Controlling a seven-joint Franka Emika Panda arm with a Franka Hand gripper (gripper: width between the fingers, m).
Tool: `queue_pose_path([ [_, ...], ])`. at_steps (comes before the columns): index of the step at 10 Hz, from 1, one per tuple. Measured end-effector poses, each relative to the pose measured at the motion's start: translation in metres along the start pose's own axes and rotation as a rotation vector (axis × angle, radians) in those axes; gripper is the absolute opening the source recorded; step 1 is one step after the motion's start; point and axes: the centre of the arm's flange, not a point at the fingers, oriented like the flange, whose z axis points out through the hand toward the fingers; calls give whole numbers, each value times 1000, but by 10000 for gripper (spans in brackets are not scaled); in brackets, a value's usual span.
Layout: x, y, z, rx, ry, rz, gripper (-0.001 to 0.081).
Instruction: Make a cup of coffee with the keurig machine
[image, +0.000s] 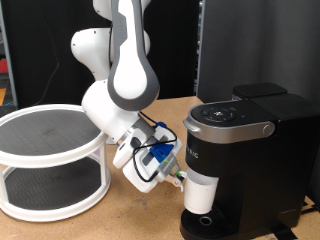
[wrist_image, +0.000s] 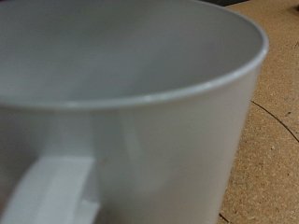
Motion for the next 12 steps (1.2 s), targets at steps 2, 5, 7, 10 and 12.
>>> queue_pose_path([
  [2, 1, 0, 8, -2, 2, -3, 75],
  [5, -4, 2, 18, -4, -5, -11, 75],
  [7, -12, 5, 24, -8, -11, -16, 75],
  [10, -20, 8, 32, -13, -11, -17, 75],
  [12, -25, 9, 35, -15, -15, -13, 141],
])
